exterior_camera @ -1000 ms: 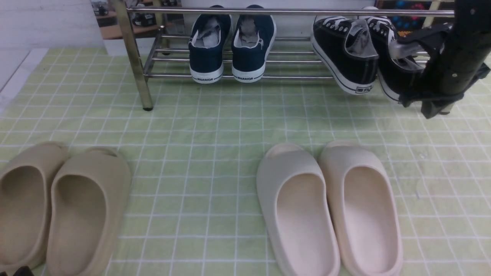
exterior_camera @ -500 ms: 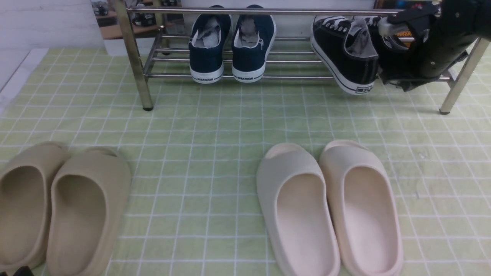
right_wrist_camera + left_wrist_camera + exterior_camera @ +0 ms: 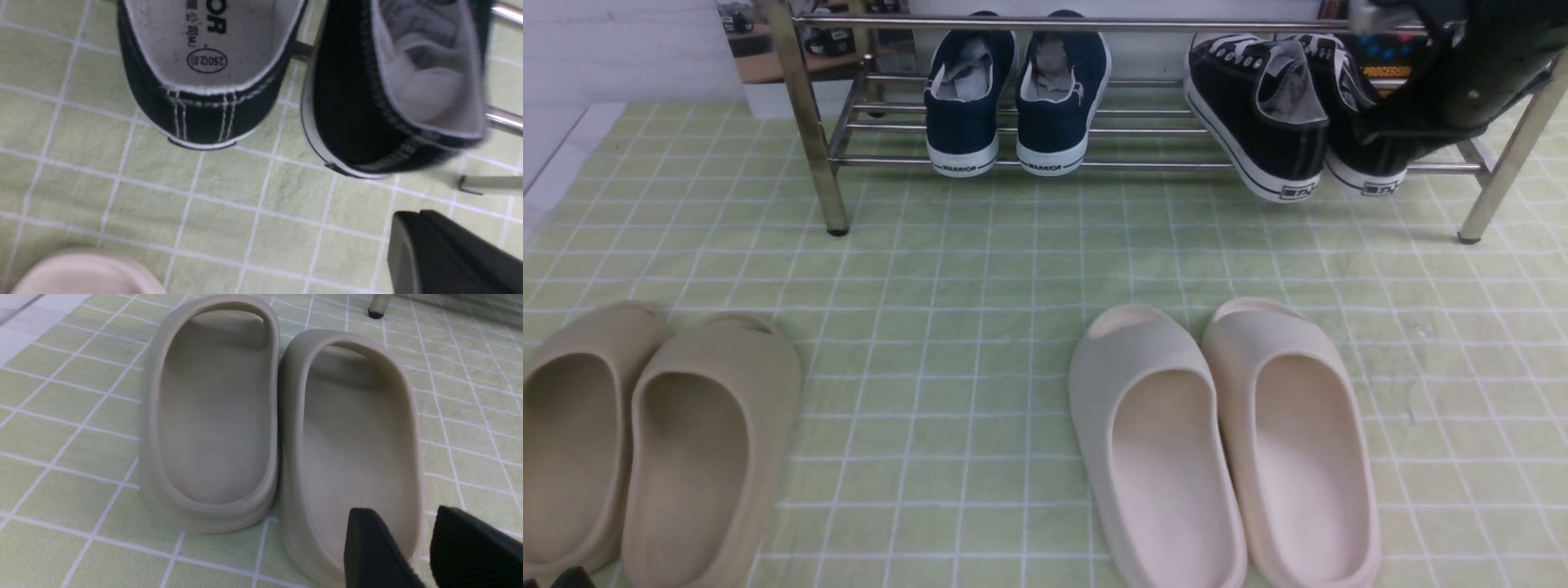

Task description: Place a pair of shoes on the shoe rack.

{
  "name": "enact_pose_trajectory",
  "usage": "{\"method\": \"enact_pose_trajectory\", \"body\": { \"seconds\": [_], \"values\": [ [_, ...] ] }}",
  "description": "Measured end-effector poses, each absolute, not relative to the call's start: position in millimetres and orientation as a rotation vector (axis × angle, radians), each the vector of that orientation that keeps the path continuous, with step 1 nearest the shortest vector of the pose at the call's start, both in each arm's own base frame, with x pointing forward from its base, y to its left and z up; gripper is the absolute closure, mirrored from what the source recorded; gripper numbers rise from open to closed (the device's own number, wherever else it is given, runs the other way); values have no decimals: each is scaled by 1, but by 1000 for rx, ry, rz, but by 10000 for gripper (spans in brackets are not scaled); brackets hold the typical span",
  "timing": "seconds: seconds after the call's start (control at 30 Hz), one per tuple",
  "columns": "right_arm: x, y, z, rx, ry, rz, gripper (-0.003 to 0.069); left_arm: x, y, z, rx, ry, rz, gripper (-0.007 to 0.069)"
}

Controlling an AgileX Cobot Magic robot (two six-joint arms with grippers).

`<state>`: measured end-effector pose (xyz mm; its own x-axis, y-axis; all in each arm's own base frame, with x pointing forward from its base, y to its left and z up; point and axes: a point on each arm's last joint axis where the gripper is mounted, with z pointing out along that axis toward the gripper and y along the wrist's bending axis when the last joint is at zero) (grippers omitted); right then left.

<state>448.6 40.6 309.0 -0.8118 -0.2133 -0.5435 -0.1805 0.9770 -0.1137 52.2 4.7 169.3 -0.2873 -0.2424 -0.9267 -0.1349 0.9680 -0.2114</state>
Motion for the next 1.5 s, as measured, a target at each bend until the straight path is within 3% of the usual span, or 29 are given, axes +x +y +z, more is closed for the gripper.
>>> {"method": "enact_pose_trajectory", "body": {
  "seconds": [0.1, 0.27, 0.53, 0.67, 0.97, 1.27, 1.5],
  "values": [
    [416, 37, 352, -327, 2552, -98, 658, 52, 5, 169, -275, 1868, -107, 386],
    [371, 34, 393, -367, 2563, -88, 655, 52, 5, 169, -275, 1868, -107, 386],
    [246, 40, 442, -333, 2356, 201, 655, 52, 5, 169, -275, 1868, -107, 386],
    [181, 39, 441, -306, 2235, 278, 655, 52, 5, 169, -275, 1868, -107, 386],
    [71, 28, 397, -276, 2042, 281, 651, 52, 5, 169, -275, 1868, -107, 386],
    [23, 22, 358, -277, 1953, 255, 648, 52, 5, 169, -275, 1868, -107, 386],
    [23, 19, 352, -227, 1857, 236, 664, 52, 5, 169, -275, 1868, -107, 386]
  ]
}}
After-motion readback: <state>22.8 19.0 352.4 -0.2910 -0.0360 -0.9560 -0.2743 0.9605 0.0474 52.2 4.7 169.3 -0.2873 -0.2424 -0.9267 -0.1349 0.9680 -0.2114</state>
